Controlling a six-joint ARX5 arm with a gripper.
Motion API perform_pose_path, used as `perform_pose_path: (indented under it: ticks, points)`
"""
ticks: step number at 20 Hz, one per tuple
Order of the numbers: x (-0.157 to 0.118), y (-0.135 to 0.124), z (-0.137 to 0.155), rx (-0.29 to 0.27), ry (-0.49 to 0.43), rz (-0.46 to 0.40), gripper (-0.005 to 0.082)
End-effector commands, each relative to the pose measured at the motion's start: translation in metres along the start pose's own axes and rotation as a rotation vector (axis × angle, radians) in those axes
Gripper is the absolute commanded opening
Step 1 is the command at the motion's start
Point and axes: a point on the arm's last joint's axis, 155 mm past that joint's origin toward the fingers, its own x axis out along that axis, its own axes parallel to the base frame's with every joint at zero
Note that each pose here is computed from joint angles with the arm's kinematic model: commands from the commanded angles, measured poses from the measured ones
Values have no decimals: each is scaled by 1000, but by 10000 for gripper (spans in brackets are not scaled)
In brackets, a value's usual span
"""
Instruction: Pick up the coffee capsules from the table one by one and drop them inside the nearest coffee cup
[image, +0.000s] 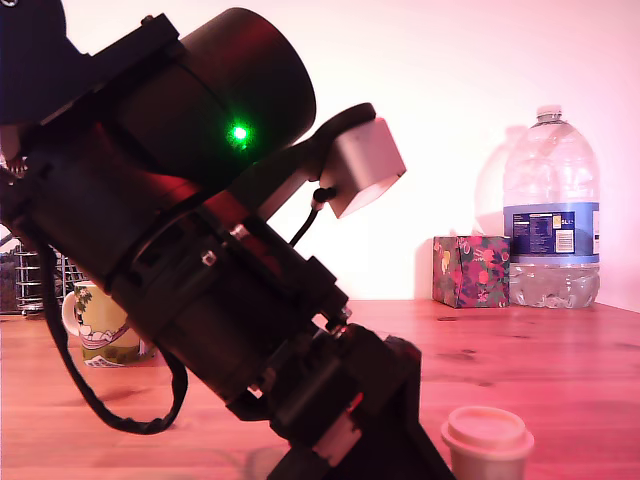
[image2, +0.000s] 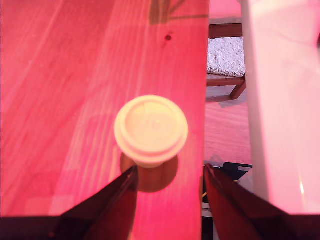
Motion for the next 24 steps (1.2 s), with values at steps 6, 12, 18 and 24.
perform_pose_path:
  ticks: [6,12,18,24]
  points:
    - [-8,9,19,8,-63,32,344]
    - [-9,9,21,12,-73,31,345]
    - [-9,9,21,31,-71,32,511]
    - [-7,10,21,44,-69,35,511]
